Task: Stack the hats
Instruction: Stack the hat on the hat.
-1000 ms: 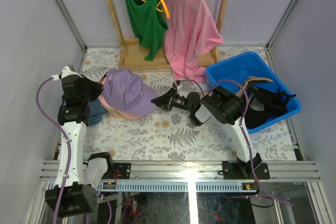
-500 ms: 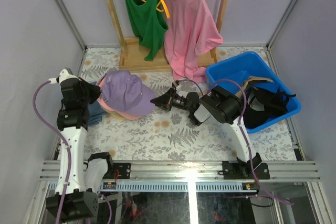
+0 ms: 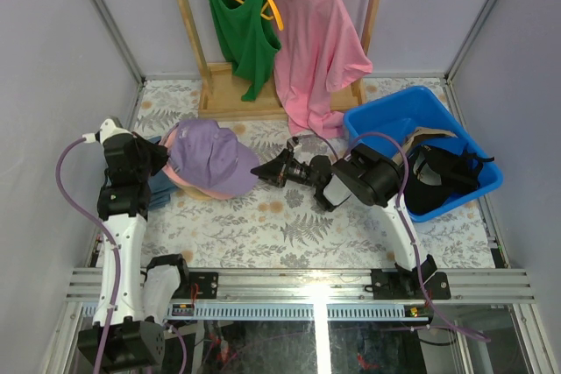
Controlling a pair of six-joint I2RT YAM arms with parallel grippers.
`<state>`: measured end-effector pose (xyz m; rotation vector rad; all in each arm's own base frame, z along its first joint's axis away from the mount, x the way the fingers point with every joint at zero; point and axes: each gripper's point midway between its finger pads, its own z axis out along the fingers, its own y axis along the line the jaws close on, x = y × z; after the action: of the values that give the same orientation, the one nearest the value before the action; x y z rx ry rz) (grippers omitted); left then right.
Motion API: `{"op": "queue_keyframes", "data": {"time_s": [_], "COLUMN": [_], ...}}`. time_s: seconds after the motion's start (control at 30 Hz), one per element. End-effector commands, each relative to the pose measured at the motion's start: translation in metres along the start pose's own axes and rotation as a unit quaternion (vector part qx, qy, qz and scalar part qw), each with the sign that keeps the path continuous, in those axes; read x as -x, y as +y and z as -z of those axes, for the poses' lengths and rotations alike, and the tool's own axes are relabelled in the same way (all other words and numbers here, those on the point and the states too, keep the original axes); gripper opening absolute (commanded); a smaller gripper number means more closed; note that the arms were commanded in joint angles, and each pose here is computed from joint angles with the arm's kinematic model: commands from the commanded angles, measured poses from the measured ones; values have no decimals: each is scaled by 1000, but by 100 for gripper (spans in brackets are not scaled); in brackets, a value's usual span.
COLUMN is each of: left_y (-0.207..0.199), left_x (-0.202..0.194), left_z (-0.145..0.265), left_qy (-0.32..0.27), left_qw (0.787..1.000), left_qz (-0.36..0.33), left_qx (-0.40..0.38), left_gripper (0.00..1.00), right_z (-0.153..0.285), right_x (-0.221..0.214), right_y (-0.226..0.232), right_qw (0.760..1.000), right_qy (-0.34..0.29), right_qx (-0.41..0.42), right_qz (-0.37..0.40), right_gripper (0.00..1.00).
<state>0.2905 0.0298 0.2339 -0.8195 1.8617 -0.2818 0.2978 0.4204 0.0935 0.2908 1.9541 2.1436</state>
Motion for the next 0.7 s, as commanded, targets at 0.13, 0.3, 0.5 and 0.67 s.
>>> {"op": "queue_keyframes", "data": {"time_s": [0.13,0.3,0.5,0.67], "left_y": [45,51,56,57], "left_x": [-21,-30,-37,-42], "left_z": [-6,-9,-12,-15], "left_qy": [19,31,36,44], "left_qw": [996,995,995,994], "left_qz": [-26,-26,-26,-25], "left_qx": [83,90,93,92], "left_gripper": [0,0,0,0], "right_z": [6,5,1,1], "right_x": [-3,-4,-3,2], "right_y": [-54,-68,-88,-105], "right_qw": [996,992,985,978], "right_qy": [-12,-16,-25,-43], "right_qx": [-91,-124,-168,-200], "right_qz": [-7,-13,-16,-24], "right_gripper": [2,1,1,1]}}
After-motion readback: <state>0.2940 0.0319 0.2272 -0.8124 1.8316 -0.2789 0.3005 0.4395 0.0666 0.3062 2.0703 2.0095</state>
